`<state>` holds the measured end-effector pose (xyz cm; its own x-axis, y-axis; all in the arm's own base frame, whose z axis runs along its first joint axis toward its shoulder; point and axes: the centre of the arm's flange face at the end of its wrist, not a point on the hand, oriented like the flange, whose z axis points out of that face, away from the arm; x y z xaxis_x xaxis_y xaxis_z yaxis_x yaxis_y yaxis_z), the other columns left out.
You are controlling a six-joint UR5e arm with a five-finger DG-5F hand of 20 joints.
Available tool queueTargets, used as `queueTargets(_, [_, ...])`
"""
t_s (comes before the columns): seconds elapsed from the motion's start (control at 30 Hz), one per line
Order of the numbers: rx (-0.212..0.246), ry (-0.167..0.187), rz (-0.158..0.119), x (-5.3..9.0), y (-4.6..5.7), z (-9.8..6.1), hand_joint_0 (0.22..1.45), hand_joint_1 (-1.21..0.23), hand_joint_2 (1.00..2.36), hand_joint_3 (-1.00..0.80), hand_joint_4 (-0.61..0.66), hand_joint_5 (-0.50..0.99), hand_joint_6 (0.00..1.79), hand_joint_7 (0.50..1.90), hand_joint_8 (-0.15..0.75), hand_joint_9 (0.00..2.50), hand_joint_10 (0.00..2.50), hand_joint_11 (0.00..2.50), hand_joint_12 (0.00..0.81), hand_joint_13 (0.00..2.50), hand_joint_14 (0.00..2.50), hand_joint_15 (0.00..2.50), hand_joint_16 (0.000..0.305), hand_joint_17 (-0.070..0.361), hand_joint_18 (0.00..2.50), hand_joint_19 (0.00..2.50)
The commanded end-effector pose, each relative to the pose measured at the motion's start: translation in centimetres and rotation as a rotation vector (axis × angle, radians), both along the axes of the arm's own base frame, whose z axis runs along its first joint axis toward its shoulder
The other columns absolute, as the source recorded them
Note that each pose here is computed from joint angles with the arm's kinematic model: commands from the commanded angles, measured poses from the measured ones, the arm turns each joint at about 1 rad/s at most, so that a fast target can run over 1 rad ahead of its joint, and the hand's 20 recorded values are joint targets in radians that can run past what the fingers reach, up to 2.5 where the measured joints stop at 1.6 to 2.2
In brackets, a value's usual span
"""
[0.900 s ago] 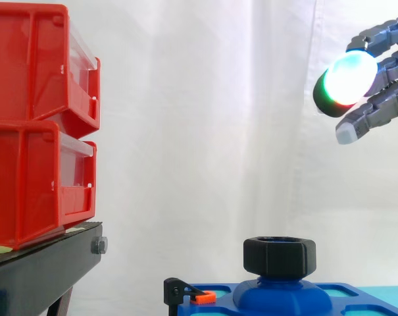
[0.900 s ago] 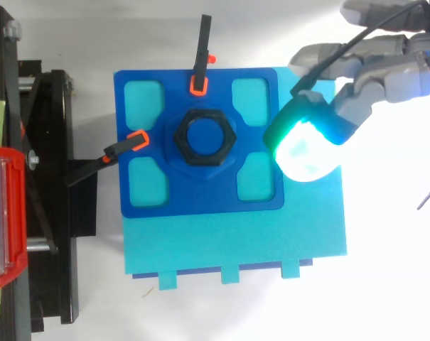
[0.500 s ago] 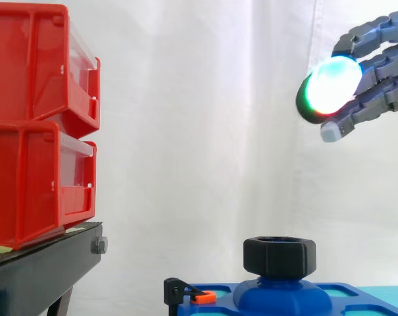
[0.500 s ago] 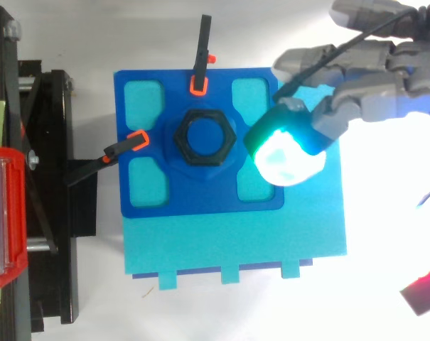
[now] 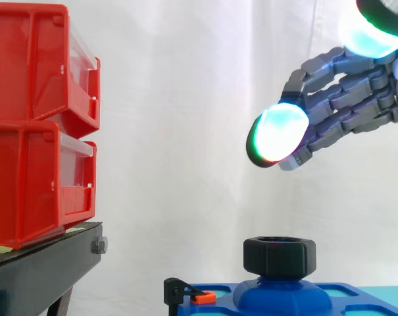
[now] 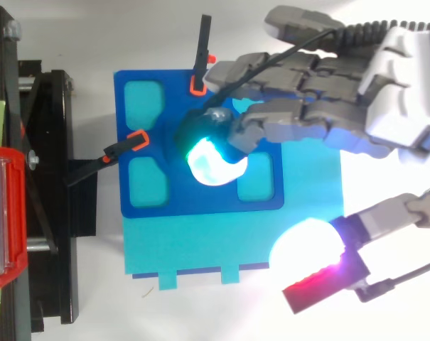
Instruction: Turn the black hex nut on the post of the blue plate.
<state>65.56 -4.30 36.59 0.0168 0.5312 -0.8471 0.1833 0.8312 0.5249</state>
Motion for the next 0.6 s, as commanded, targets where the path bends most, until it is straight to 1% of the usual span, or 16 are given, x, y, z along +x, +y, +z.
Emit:
queueTargets(0.0, [-0.034,0.001,0.006,0.5,0.3,-0.2,0.46,-0.23,1.0,-0.5,0.12,-0.23,0.5,0.79,0.237,0.21,0.0,0.0,0.384,0.25,0.0,0.1,0.065,0.145,0.0,0.15])
queueTargets(0.03, [-0.045,0.0,0.007,0.5,0.4,-0.2,0.46,-0.23,1.0,-0.5,0.12,-0.23,0.5,0.8,0.237,0.22,0.0,0.0,0.384,0.25,0.0,0.1,0.065,0.145,0.0,0.15])
queueTargets(0.07, [-0.073,-0.004,0.003,0.7,0.5,-0.2,0.46,-0.23,1.0,-0.5,0.12,-0.23,0.5,0.79,0.238,0.22,0.0,0.0,0.385,0.25,0.0,0.1,0.064,0.145,0.0,0.15])
queueTargets(0.1, [-0.081,-0.007,-0.001,0.7,0.6,0.0,0.46,-0.23,1.0,-0.5,0.12,-0.23,0.5,0.8,0.238,0.22,0.0,0.0,0.384,0.25,0.0,0.1,0.064,0.145,0.0,0.15])
queueTargets(0.17, [-0.098,-0.012,-0.025,0.8,0.4,0.0,0.46,-0.22,1.0,-0.5,0.12,-0.23,0.5,0.8,0.238,0.22,0.0,0.0,0.384,0.25,0.0,0.1,0.064,0.145,0.01,0.16])
queueTargets(0.2, [-0.101,-0.013,-0.028,0.8,0.5,-0.1,0.46,-0.22,1.0,-0.5,0.12,-0.23,0.5,0.8,0.238,0.22,0.0,0.0,0.384,0.25,0.0,0.1,0.064,0.145,0.01,0.16])
queueTargets(0.23, [-0.101,-0.006,-0.026,1.2,0.7,-0.9,0.46,-0.22,1.0,-0.5,0.12,-0.23,0.5,0.8,0.237,0.22,0.0,0.0,0.384,0.25,0.0,0.1,0.064,0.144,0.01,0.16])
queueTargets(0.27, [-0.099,-0.006,-0.025,1.9,0.9,-1.1,0.46,-0.22,1.0,-0.5,0.12,-0.23,0.5,0.8,0.237,0.22,0.0,0.0,0.384,0.25,0.0,0.1,0.064,0.144,0.01,0.16])
queueTargets(0.3, [-0.099,-0.006,-0.025,1.9,0.9,-1.1,0.46,-0.22,1.0,-0.5,0.12,-0.23,0.5,0.8,0.237,0.22,0.0,0.0,0.384,0.25,0.0,0.1,0.064,0.144,0.01,0.17])
queueTargets(0.33, [-0.101,0.001,-0.021,2.2,1.0,-1.4,0.46,-0.22,1.0,-0.5,0.12,-0.23,0.5,0.8,0.237,0.22,0.0,0.0,0.384,0.25,0.0,0.11,0.064,0.144,0.02,0.16])
queueTargets(0.37, [-0.1,0.012,0.002,3.1,1.3,-2.2,0.46,-0.22,1.0,-0.5,0.12,-0.23,0.5,0.8,0.237,0.22,0.0,0.0,0.384,0.25,0.0,0.1,0.064,0.144,0.02,0.17])
queueTargets(0.4, [-0.1,0.012,0.002,3.1,1.3,-2.2,0.46,-0.22,1.0,-0.5,0.12,-0.23,0.5,0.8,0.238,0.22,0.0,0.0,0.384,0.25,0.0,0.1,0.064,0.144,0.02,0.17])
queueTargets(0.43, [-0.104,0.02,0.012,3.5,1.4,-2.7,0.46,-0.22,1.0,-0.5,0.13,-0.23,0.5,0.8,0.237,0.22,0.0,0.0,0.384,0.25,0.0,0.1,0.064,0.143,0.03,0.16])
queueTargets(0.47, [-0.104,0.017,0.016,4.0,1.5,-2.6,0.46,-0.22,1.0,-0.5,0.13,-0.23,0.5,0.81,0.238,0.22,0.0,0.0,0.384,0.26,0.0,0.1,0.064,0.143,0.03,0.17])
queueTargets(0.5, [-0.108,0.019,0.02,4.0,1.6,-2.6,0.46,-0.22,1.0,-0.5,0.13,-0.23,0.5,0.81,0.238,0.22,0.0,0.0,0.385,0.26,0.0,0.1,0.064,0.143,0.03,0.17])
queueTargets(0.57, [-0.117,0.02,0.019,4.2,1.6,-3.0,0.46,-0.22,1.0,-0.5,0.13,-0.23,0.5,0.8,0.237,0.22,0.0,0.0,0.385,0.26,0.0,0.1,0.063,0.142,0.04,0.17])
